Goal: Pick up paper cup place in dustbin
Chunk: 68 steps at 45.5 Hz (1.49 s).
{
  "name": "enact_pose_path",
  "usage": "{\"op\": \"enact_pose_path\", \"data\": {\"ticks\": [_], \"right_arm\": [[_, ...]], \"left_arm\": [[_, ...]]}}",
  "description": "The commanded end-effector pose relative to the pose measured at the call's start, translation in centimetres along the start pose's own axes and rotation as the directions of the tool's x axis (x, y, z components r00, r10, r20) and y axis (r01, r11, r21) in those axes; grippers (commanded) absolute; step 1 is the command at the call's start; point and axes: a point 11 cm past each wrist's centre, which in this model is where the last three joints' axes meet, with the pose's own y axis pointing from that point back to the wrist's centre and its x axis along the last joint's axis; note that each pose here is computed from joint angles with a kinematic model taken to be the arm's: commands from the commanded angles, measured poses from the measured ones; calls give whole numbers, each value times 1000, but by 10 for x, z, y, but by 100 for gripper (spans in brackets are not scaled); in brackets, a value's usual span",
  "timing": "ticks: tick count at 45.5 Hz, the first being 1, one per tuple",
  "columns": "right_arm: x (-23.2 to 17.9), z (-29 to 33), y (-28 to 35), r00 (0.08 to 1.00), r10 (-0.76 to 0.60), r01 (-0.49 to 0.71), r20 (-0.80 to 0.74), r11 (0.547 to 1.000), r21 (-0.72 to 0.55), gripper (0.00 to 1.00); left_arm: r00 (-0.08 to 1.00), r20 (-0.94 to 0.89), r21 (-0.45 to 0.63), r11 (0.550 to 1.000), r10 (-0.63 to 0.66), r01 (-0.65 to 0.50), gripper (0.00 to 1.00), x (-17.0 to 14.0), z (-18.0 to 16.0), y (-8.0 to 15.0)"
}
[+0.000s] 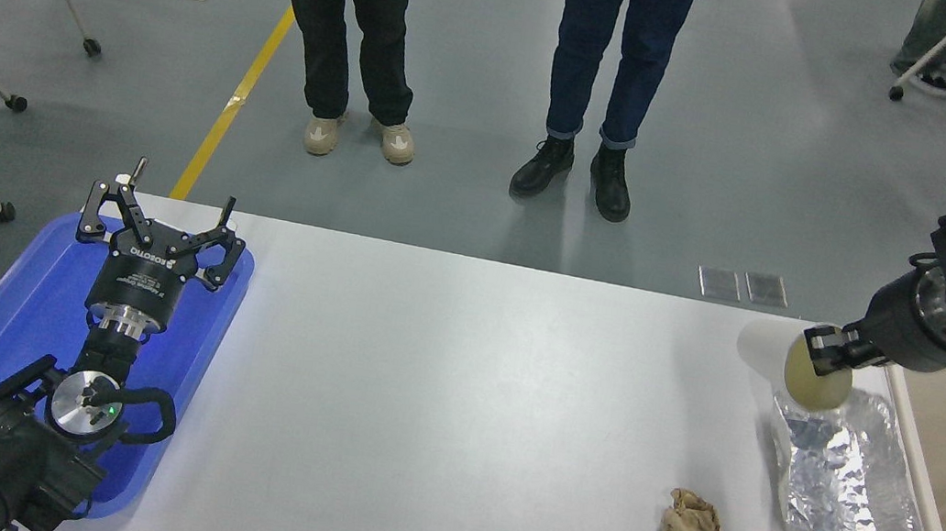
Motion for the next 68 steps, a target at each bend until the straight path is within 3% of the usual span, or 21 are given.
{"op": "enact_pose_path", "data": {"ticks": [1,23,35,44,56,68], "right_arm": [[9,-2,59,1000,-3,3,-2,1000,-30,0],[14,10,97,1000,14,-13,7,995,-102,0],[1,74,103,990,43,-16,131,980,-199,0],[-33,147,100,964,75,-1,256,961,-278,0],[-108,251,91,878,164,28,450,921,-389,0],[-151,301,55,806,266,14,529,884,-467,0]], "left_arm": [[1000,0,0,1000,0,0,100,0,0,0],[1000,0,-2,1000,1,-1,100,0,0,0],[1000,0,-2,1000,1,-1,100,0,0,0],[1000,0,-2,1000,1,-1,100,0,0,0],[1000,-1,-3,1000,1,-1,100,0,0,0],[1000,0,-2,1000,1,-1,100,0,0,0]]}}
